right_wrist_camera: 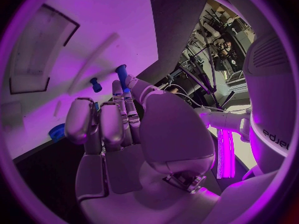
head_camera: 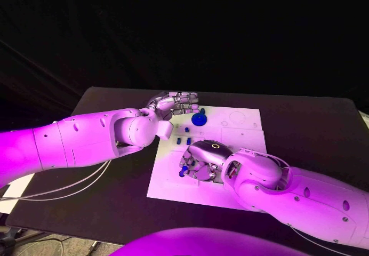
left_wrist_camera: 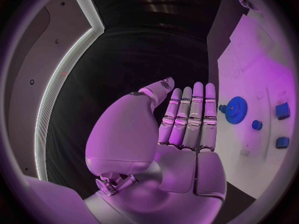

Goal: Assemble the parts on the task board

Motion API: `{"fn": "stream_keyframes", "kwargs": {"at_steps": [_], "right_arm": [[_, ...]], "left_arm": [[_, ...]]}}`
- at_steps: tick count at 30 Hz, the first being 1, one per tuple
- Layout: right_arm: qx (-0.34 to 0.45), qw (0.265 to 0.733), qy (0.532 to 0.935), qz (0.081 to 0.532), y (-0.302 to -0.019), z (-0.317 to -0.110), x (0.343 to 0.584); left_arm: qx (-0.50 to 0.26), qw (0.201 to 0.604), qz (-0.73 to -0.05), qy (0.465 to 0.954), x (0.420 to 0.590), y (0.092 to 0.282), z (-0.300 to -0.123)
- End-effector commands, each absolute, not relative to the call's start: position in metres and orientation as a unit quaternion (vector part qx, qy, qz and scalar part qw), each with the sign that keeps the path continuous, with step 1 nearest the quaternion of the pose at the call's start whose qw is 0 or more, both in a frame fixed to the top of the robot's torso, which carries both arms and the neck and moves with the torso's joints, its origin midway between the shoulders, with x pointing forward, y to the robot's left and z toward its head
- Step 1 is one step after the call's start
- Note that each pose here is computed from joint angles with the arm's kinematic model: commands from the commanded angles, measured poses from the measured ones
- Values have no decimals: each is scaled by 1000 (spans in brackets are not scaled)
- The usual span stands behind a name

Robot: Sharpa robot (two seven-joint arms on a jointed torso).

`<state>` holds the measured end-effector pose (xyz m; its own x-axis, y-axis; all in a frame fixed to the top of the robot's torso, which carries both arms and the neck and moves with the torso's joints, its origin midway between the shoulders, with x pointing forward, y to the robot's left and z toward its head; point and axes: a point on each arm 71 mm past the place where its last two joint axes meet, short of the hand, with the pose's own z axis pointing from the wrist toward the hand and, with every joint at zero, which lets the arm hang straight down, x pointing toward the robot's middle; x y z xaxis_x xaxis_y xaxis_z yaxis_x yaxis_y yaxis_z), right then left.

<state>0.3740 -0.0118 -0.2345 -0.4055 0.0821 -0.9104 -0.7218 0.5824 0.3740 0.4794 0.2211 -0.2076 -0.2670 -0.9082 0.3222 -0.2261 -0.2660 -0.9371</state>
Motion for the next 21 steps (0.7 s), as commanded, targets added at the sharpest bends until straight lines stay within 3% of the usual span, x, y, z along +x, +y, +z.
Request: {"fn": "stream_keyframes", "kwargs": {"at_steps": [1, 12, 21], "right_arm": [[-265, 506, 729, 377, -7, -239, 369], [-281, 513, 723, 368, -4, -243, 366], [-235, 567, 681, 399, -8, -232, 368]], "left_arm": [[-528, 282, -600, 531, 479, 219, -206], [-528, 282, -600, 532, 479, 219, -206], [-528, 281, -599, 532, 479, 220, -207]]}}
